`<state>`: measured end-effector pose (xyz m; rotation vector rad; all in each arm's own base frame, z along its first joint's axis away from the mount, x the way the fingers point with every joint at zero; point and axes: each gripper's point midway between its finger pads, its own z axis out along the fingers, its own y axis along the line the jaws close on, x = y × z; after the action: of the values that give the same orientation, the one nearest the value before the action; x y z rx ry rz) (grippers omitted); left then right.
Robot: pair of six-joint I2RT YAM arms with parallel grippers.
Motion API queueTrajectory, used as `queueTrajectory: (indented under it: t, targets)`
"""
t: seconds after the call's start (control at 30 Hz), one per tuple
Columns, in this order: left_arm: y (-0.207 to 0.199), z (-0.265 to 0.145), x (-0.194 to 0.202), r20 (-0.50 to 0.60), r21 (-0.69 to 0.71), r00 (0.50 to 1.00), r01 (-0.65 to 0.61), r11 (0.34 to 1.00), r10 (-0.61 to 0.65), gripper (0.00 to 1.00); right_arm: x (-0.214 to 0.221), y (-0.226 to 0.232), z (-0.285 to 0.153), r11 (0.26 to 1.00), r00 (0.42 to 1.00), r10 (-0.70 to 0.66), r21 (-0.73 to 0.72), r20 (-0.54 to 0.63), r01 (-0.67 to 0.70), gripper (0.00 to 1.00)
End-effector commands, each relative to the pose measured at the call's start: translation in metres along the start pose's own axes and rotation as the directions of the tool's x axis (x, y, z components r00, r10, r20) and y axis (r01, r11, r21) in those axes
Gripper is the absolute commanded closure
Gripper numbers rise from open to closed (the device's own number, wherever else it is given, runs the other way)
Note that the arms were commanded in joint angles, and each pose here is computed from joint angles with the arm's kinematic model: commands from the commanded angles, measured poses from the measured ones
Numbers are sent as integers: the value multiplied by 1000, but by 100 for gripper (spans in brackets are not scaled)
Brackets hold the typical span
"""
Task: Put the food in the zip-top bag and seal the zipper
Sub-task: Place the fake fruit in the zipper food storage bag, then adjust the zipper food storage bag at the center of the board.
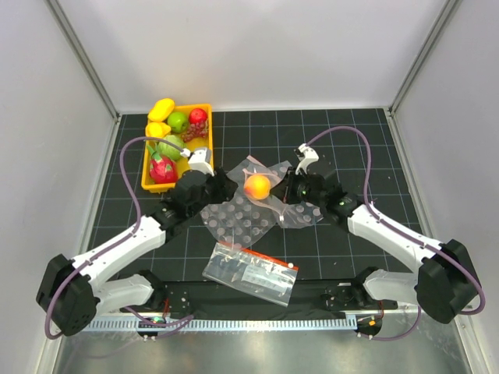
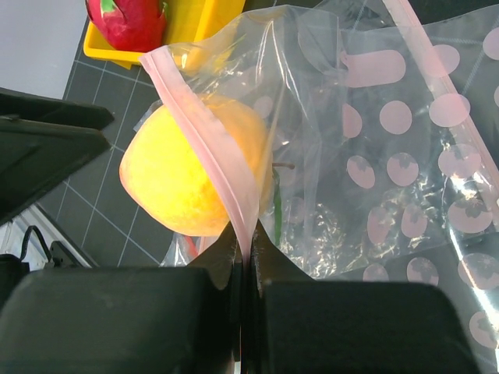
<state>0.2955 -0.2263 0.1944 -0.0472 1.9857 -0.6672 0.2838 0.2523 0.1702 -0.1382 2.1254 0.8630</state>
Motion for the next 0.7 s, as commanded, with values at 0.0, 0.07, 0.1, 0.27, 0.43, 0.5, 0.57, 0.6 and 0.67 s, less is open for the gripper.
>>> queueTrajectory:
  t: [0.0,0.07,0.1,0.27,0.43,0.5,0.57,0.6,0.67]
  targets:
    - [-11,9,0,-13,52,1000,-26,998,26,52,-21,19,-10,997,997,14,-80,71,-8,99]
    - [-15,15,6,-33,76,999,-37,996,39,53,-22,20,-11,996,997,12,-85,74,-6,99]
    - [-17,18,4,-22,85,999,-41,996,43,53,-22,20,-11,996,997,12,-86,73,-6,99]
    - [-17,22,-1,5,82,998,-64,995,63,52,-20,21,-9,996,998,14,-93,63,-8,99]
    - [-9,16,-12,51,39,996,-73,997,71,51,-20,21,-9,996,998,14,-92,62,-8,99]
    - [-9,12,-17,73,32,995,-75,997,73,50,-20,21,-9,995,998,14,-94,60,-8,99]
    - [-11,13,-19,81,43,994,-77,996,74,50,-20,21,-8,995,998,11,-95,58,-5,99]
    - [-13,13,-19,81,51,994,-78,996,74,50,-19,21,-8,995,998,12,-96,57,-7,99]
    - [-17,14,-21,84,66,993,-88,994,82,50,-19,21,-8,995,998,9,-96,55,-4,99]
